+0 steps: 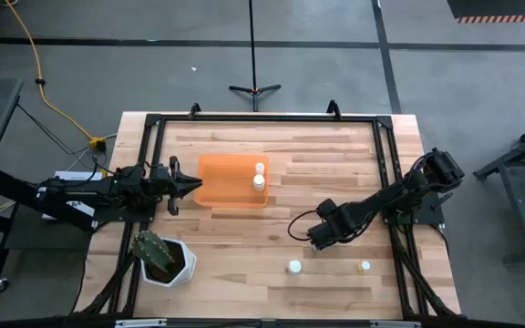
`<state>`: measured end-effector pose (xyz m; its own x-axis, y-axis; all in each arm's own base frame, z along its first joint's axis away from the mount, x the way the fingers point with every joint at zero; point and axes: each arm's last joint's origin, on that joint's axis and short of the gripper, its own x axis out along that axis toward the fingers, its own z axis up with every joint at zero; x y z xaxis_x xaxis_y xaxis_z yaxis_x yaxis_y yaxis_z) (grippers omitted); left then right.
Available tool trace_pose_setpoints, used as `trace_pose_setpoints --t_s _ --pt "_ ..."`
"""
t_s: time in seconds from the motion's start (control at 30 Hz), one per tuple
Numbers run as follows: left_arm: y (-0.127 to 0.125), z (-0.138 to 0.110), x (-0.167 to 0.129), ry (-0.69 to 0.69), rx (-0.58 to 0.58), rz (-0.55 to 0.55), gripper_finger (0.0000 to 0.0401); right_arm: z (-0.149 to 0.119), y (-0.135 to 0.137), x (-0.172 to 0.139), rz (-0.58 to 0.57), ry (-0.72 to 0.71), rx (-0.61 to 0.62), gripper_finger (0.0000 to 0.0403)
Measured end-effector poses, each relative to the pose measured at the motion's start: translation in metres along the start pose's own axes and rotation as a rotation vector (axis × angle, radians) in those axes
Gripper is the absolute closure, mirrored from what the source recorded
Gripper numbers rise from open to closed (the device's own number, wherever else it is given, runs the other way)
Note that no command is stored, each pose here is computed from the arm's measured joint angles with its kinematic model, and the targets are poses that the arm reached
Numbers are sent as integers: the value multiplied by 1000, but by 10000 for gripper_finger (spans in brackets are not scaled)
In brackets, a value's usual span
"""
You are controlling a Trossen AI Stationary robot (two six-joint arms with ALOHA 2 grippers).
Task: Pick and place pill bottles into a basket
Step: Put the top white pill bottle in the orange bin
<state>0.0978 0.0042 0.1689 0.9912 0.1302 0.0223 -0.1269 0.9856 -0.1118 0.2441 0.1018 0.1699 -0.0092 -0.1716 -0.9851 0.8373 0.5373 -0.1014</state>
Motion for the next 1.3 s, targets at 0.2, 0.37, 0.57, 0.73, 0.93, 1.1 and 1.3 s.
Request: trace_pose_setpoints --t_s 0.2,0.37,0.57,0.73,0.93,1.1,1.3 --pt "0 0 0 0 0 0 322 3 0 0 -3 -10 9 161" --pt "0 0 0 0 0 0 322 5 -1 1 0 9 4 203" --pt "0 0 0 0 0 0 322 5 0 0 4 12 -1 234" --pt "0 0 0 0 0 0 322 12 -1 0 9 30 -13 220" --pt "0 0 0 0 0 0 322 56 7 -24 80 -74 -80 236" --pt "0 0 0 0 0 0 322 110 11 -56 160 -282 -163 236" --pt "0 0 0 0 0 0 322 168 23 -95 414 -558 -271 226"
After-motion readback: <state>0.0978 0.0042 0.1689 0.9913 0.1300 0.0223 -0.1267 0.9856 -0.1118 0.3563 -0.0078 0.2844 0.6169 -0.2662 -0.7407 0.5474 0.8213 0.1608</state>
